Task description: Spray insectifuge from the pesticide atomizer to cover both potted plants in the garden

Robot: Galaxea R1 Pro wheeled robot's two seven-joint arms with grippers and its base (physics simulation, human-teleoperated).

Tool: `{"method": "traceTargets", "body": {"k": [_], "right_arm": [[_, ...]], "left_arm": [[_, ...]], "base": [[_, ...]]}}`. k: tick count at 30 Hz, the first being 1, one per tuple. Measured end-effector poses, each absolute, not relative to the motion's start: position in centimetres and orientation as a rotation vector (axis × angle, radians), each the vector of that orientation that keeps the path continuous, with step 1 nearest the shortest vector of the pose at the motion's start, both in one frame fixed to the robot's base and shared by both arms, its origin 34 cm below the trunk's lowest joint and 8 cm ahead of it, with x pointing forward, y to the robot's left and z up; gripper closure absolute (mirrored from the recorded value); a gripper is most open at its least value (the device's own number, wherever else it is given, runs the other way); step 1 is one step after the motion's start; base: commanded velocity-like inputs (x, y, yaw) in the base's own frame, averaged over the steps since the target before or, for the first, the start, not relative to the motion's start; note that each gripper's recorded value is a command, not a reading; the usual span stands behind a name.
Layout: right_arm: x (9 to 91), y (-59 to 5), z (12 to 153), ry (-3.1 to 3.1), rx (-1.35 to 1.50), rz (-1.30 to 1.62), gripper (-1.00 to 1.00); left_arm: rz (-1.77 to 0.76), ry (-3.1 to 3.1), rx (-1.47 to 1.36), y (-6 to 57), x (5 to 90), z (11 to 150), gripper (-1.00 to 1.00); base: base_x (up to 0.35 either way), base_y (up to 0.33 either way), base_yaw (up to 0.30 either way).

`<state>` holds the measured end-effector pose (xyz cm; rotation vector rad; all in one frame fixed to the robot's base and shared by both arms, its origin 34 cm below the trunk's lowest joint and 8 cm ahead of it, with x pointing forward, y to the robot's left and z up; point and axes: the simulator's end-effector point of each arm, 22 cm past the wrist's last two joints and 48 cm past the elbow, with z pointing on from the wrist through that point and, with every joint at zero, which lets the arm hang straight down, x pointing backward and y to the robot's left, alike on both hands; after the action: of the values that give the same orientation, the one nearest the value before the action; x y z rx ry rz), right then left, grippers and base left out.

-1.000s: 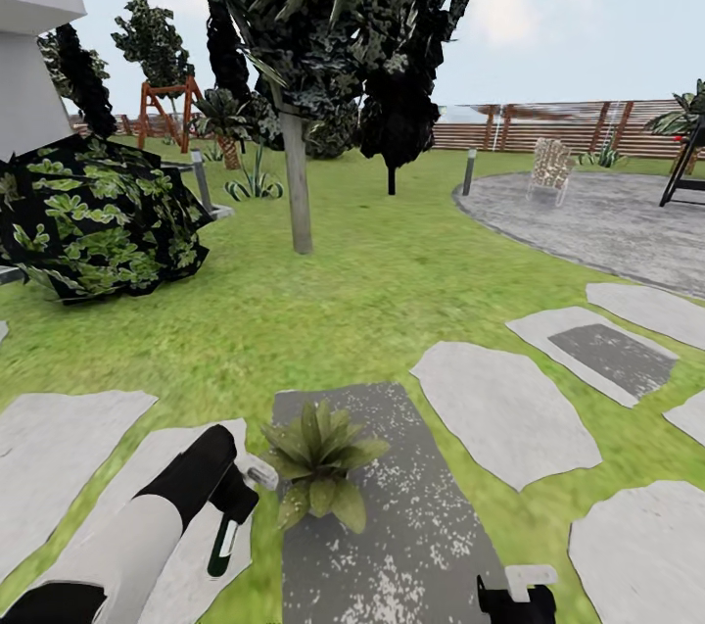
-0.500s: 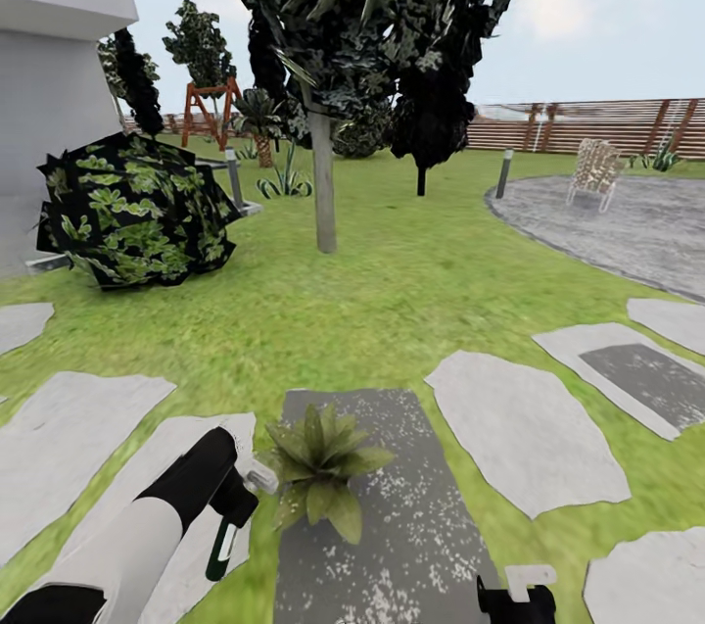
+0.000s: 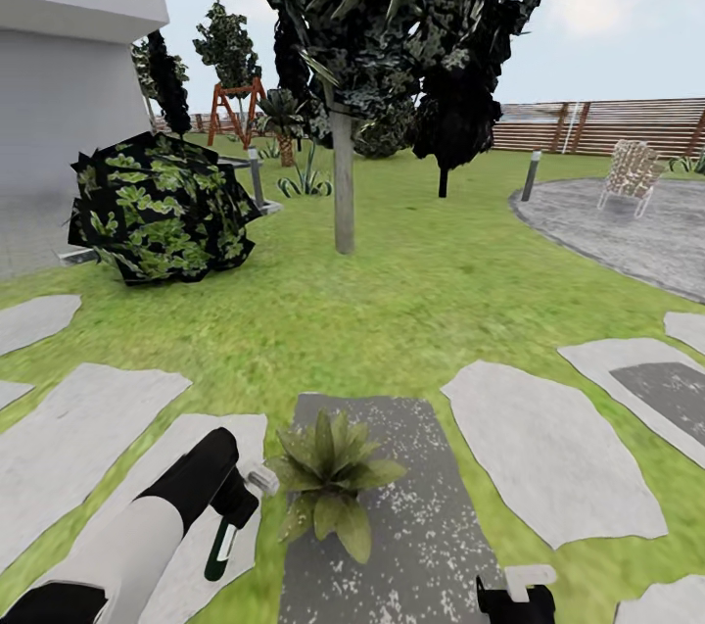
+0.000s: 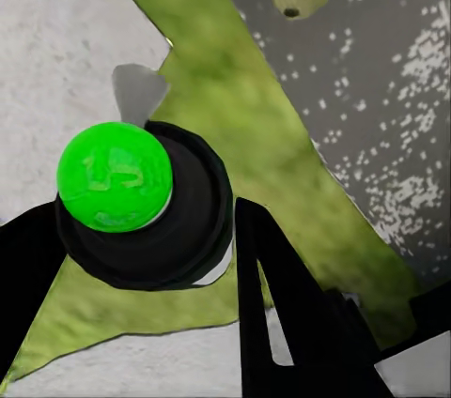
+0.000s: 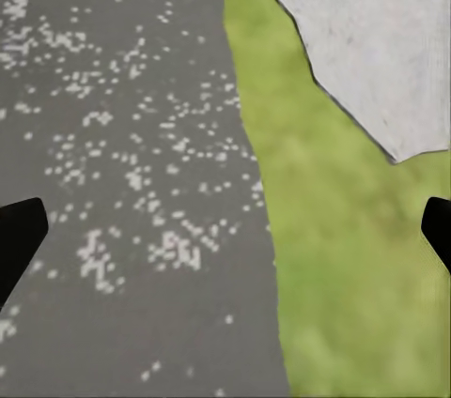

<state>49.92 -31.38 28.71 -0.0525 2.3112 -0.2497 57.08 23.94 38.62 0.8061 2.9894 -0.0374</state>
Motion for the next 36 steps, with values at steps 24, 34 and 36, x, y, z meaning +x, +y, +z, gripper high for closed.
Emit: {"method": "traceTargets", "body": {"k": [24, 34, 36], "right_arm": [[49.9, -31.62, 28.7, 2.312, -0.052, -0.254, -1.0], [49.93, -31.52, 28.71, 2.311, -0.05, -0.252, -1.0], [49.92, -31.51, 28.71, 2.311, -0.051, -0.252, -1.0]], "left_arm": [[-0.076, 3.0, 0.892, 23.41, 56.44, 38.84, 1.0], [-0.036, 3.0, 0.956, 23.43, 56.01, 38.58, 1.0], [-0.036, 2.999, 0.957, 23.38, 56.01, 38.58, 1.0]], "base": [[0.069, -0.102, 0.113], [-0.108, -0.091, 0.121], [-0.003, -0.002, 0.274]]}}
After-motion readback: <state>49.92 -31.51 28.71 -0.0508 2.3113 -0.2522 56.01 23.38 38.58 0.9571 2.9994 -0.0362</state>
